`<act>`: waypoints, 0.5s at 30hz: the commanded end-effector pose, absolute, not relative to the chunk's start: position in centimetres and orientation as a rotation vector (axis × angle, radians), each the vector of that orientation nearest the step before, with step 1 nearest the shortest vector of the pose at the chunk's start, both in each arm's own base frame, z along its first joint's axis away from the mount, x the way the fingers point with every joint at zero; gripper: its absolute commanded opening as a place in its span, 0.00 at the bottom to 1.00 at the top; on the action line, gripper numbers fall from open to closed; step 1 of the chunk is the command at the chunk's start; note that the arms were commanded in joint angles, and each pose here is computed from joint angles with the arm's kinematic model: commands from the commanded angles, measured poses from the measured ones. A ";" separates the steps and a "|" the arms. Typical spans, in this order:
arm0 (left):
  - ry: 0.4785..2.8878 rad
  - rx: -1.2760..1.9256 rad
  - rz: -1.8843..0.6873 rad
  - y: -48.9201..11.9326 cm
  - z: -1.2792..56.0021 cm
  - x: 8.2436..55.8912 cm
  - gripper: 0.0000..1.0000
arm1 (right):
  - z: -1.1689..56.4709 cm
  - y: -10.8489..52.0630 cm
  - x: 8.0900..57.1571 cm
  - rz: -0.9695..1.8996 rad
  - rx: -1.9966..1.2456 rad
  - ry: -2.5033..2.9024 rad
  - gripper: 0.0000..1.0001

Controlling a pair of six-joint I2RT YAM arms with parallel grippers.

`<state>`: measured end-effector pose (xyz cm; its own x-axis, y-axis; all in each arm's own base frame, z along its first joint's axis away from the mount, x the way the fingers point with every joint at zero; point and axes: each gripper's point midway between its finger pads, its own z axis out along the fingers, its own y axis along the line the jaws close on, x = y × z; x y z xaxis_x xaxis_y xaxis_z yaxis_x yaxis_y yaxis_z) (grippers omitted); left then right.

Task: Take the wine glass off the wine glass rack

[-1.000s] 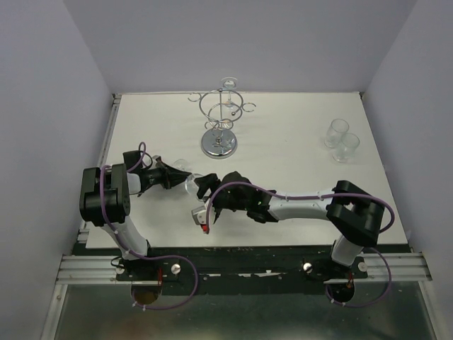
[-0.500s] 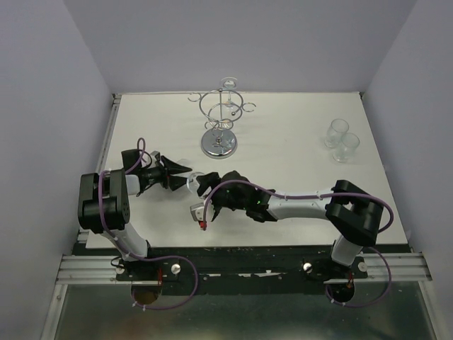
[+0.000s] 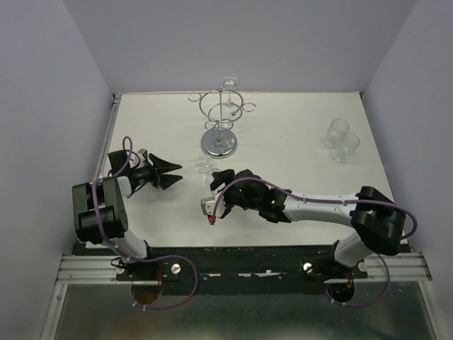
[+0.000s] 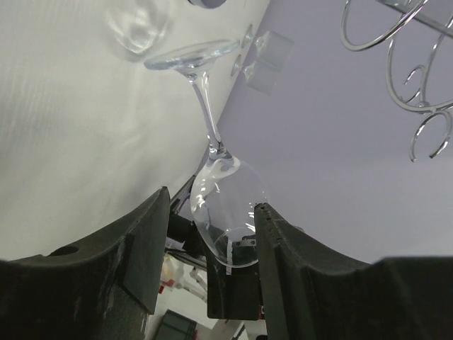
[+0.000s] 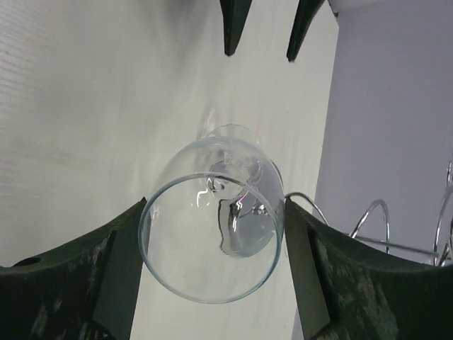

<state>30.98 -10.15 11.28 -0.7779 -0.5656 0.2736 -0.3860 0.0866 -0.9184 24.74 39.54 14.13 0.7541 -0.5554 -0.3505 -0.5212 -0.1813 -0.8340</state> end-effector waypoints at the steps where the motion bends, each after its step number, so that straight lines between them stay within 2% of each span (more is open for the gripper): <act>1: 2.145 -1.038 -1.718 -8.0 11.1 31.1 0.58 | 16.9 36.8 25.2 -0.102 -1.746 0.919 0.70; 8: 2.104 -1.084 -1.700 -6.4 11.0 31.8 0.59 | 15.9 32.2 23.7 0.030 -1.783 1.229 0.66; 15: 2.108 -1.089 -1.656 -6.1 10.5 31.5 0.57 | 17.3 28.3 26.2 0.084 -1.600 1.524 0.65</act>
